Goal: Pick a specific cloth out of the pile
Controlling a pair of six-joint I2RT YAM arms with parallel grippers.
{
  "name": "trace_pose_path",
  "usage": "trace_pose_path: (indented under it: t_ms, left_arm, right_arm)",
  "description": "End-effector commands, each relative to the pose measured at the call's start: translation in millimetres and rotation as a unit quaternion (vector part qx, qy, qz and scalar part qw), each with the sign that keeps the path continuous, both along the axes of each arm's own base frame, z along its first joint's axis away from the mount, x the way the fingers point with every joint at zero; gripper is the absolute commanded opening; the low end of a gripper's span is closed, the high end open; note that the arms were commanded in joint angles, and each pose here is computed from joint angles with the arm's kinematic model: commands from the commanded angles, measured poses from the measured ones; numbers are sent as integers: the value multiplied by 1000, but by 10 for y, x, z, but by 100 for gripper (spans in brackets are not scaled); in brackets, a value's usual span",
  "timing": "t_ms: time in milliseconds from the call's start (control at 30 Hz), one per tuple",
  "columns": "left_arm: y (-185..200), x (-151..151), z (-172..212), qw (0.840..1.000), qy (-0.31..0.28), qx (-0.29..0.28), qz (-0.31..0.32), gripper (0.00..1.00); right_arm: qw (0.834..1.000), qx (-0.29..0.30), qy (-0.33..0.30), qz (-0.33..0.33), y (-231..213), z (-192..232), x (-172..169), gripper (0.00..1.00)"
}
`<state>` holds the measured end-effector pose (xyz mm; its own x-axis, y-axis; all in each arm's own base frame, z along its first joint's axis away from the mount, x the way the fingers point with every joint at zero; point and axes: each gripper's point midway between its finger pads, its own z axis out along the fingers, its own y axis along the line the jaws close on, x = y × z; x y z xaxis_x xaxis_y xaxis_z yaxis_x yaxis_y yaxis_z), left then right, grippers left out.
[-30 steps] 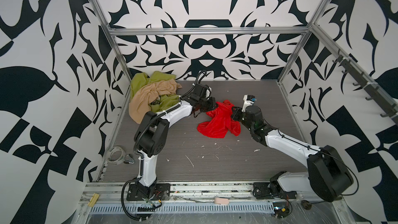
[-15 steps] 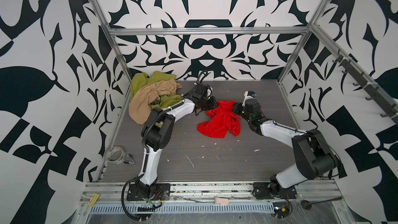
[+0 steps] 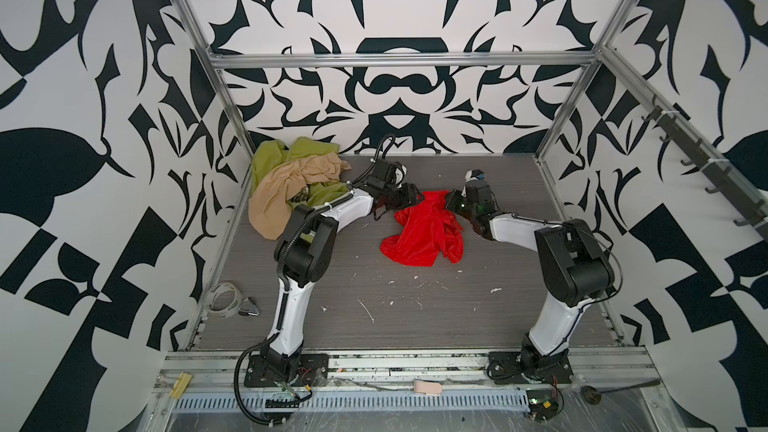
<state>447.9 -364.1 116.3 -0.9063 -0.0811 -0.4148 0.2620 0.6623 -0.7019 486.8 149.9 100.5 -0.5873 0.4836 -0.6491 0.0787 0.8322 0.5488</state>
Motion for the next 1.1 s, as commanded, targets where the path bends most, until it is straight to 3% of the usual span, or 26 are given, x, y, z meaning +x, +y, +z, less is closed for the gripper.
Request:
trace_pose_path:
  t_ms: [0, 100, 200, 267, 533, 733, 933, 1000, 1067]
  left_arm:
    - [137, 19, 402, 999, -43, -13, 10, 66]
    - [277, 40, 611, 997, -72, -9, 24, 76]
    - [444, 48, 837, 994, -104, 2, 43, 84]
    - [530, 46, 996, 990, -130, 9, 50, 91]
    - [1187, -146, 1466, 976, -190, 39, 103, 94]
    - [1928, -477, 1538, 960, -214, 73, 167, 94]
    - [2566, -946, 1505, 943, -214, 119, 225, 97]
    - [2799, -1053, 1444, 932, -212, 142, 255, 99]
    - [3120, -1122, 1301, 904, -210, 196, 316, 99]
  right_arm:
    - [1000, -2, -15, 5, -3, 168, 116, 32]
    - [1000, -8, -25, 6, -23, 340, 111, 44]
    - [998, -36, -53, 4, -99, 643, 74, 67]
    - [996, -56, -72, 2, -154, 848, 40, 74]
    - [980, -146, -132, 2, -424, 1339, -355, 76]
    - [961, -235, -147, -15, -751, 1250, -818, 74]
    - [955, -263, -131, -23, -930, 1032, -1149, 74]
    - [947, -293, -133, -16, -982, 887, -1227, 75]
    - [933, -331, -141, -16, -1058, 758, -1284, 77]
